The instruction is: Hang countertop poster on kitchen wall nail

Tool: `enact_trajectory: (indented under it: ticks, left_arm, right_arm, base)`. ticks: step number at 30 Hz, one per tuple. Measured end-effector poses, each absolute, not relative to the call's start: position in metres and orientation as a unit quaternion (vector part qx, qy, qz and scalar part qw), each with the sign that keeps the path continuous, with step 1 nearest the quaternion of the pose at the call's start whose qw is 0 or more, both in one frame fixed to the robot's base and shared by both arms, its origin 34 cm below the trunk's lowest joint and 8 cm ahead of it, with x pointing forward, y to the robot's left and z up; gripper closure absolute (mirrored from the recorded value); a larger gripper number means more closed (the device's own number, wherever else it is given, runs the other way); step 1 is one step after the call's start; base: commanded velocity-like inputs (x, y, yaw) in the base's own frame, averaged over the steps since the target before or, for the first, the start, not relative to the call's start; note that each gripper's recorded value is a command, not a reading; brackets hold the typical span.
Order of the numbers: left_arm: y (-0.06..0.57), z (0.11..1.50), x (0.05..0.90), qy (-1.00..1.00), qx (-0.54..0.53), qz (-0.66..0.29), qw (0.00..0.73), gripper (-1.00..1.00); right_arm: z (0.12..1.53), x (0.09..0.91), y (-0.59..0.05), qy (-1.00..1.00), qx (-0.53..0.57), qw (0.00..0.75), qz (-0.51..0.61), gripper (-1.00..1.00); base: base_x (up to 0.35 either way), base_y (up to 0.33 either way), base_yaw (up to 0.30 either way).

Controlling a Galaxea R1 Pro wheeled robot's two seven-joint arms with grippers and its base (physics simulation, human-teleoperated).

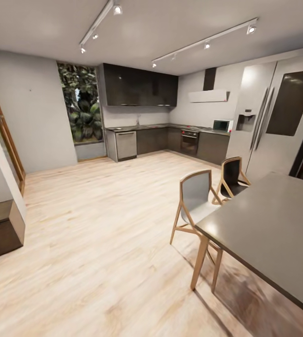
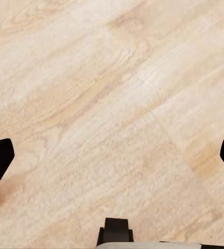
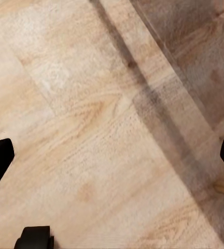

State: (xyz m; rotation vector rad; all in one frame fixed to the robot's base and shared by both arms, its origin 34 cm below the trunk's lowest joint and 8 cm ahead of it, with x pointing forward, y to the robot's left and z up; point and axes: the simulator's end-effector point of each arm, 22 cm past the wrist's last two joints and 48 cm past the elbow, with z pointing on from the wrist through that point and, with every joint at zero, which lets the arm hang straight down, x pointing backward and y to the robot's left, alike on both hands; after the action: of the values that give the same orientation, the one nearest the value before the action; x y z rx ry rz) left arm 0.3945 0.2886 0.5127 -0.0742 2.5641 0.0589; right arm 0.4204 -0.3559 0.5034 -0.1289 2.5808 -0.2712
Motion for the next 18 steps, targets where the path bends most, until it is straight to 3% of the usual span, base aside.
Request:
enact_trajectory:
  ticks: [18]
  left_arm:
    - [0.2888,0.5127,0.3944,0.958,-0.028,0.022,0.284,-1.00]
  right_arm:
    - [0.5033,0.4207,-0.3541,0.957,-0.047,0.269,-0.100,-1.00]
  base:
    - [0.295,0.203,0.000]
